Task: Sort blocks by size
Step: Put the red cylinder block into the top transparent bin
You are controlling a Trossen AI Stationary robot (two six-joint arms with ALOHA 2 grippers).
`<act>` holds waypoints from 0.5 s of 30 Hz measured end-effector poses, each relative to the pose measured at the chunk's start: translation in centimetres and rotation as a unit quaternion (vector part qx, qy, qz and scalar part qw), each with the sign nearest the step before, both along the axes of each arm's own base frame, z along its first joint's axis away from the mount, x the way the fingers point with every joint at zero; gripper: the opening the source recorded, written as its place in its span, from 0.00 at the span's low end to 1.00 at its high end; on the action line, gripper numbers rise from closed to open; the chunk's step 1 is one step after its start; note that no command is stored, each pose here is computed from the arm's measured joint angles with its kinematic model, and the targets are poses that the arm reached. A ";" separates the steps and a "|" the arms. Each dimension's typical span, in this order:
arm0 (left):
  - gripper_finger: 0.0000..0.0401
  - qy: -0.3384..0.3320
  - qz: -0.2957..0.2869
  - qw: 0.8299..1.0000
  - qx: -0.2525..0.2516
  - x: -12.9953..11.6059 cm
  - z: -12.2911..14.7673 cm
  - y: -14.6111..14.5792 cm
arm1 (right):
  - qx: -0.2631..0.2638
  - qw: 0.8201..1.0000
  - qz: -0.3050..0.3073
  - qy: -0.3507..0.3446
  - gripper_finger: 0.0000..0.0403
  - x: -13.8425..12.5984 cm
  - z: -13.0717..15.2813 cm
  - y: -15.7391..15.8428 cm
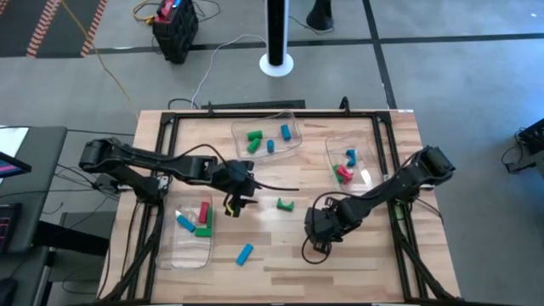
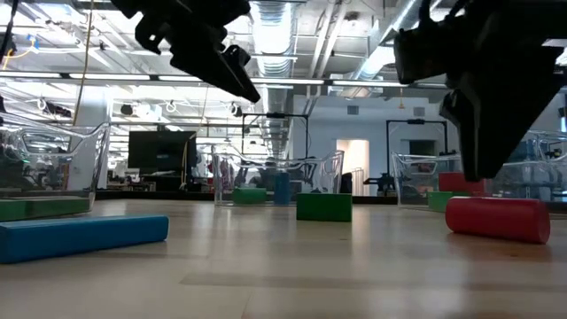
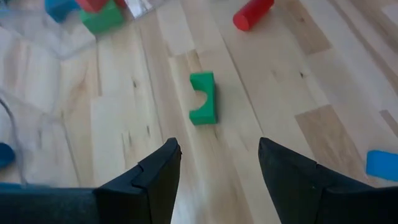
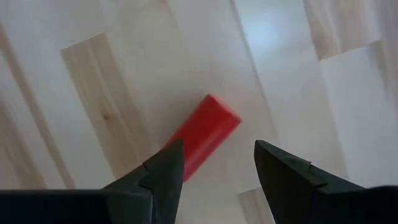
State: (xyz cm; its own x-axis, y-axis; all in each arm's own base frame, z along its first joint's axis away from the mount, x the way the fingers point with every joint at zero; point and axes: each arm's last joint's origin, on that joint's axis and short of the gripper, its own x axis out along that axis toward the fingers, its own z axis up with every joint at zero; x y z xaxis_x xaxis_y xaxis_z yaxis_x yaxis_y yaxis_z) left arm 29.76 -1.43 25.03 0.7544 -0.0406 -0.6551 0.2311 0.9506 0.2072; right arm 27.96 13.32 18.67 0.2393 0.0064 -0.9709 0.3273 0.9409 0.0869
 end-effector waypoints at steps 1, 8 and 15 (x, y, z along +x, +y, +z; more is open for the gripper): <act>0.52 0.004 0.002 1.000 -0.002 -0.1 -0.2 0.0 | 0.002 1.000 -0.003 -0.002 0.56 0.0 0.0 0.2; 0.52 -0.006 0.007 1.000 -0.026 -0.5 -2.2 0.0 | 0.014 0.999 -0.031 -0.007 0.56 0.0 -0.1 0.6; 0.52 -0.019 -0.002 0.999 -0.046 -1.0 -4.0 -0.6 | 0.002 0.999 -0.044 0.018 0.56 0.5 -1.8 0.5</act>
State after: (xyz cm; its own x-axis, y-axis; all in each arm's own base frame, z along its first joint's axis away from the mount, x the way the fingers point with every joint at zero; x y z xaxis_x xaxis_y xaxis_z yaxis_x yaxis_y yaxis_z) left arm 28.74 -2.07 21.06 0.7780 -0.1022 -0.6199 0.2279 0.9654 0.1268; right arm 28.48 13.84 16.85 0.2036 -0.0096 -0.9790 0.4115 0.9082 0.0767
